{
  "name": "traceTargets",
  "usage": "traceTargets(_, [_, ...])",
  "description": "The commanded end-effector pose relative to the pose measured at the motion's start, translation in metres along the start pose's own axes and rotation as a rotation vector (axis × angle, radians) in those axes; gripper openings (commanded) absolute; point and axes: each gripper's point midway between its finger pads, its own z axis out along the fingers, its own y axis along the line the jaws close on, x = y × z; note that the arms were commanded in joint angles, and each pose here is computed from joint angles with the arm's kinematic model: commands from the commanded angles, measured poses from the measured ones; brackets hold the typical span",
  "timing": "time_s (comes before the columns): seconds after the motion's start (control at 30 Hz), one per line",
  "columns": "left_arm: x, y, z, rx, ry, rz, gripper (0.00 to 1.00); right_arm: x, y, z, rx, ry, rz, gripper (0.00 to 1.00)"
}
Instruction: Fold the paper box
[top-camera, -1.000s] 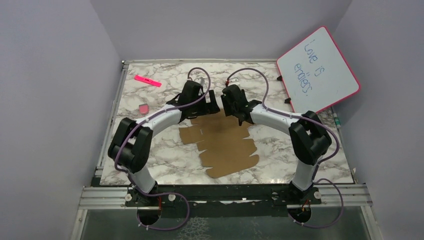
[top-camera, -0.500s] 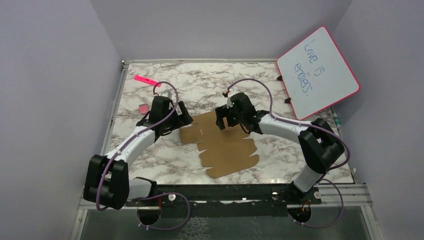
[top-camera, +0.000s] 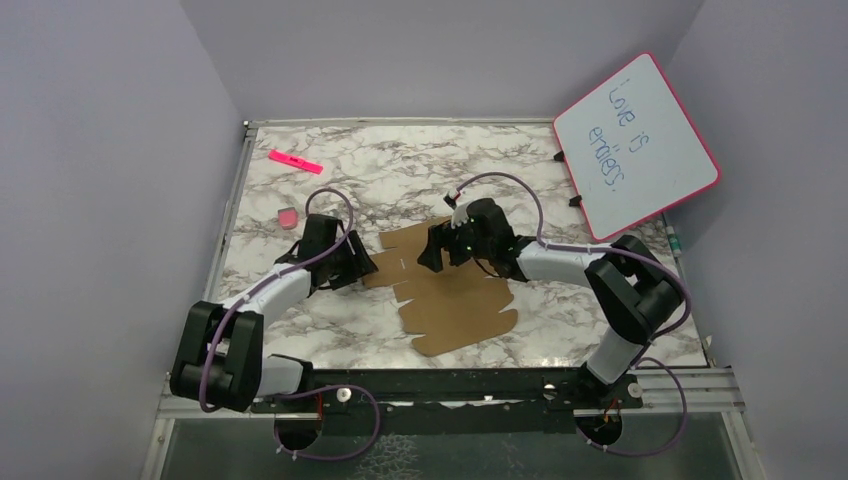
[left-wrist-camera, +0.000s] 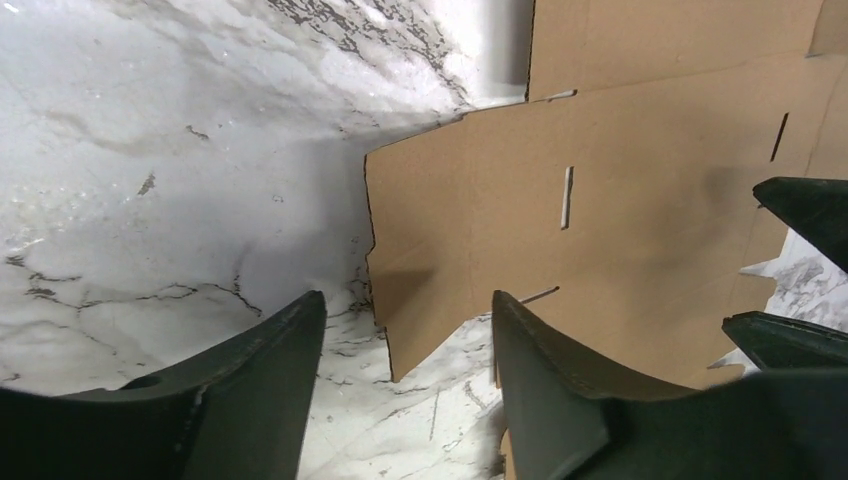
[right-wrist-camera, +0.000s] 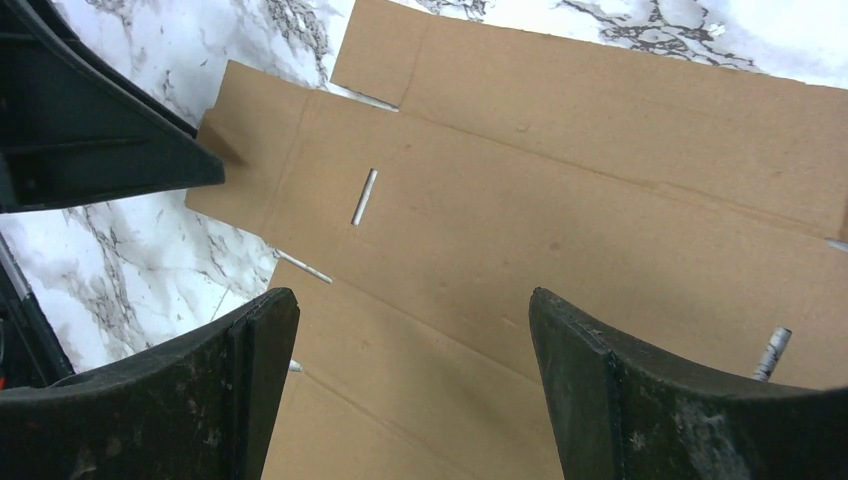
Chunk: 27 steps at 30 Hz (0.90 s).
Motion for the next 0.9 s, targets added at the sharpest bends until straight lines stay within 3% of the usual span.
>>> traceTargets(0.0, [0.001,-0.007,0.007,0.056,0.010,-0.023,0.56,-0.001,0.008,0.007,-0.059,-0.035,0.030,0.91])
traceTargets(0.27, [-0.005,-0.012,0.007,0.069,-0.005,-0.011,0.19,0.013,-0.002,0.012,-0.028,-0.029,0.040,0.91])
traceTargets(0.43, [-0.014,-0.014,0.003,0.050,-0.019,0.015,0.07,0.021,-0.006,0.013,-0.018,-0.023,0.055,0.91])
traceTargets(0.87, [-0.028,-0.041,-0.001,-0.055,-0.035,0.190,0.03,0.037,-0.016,0.019,0.021,-0.027,0.134,0.91])
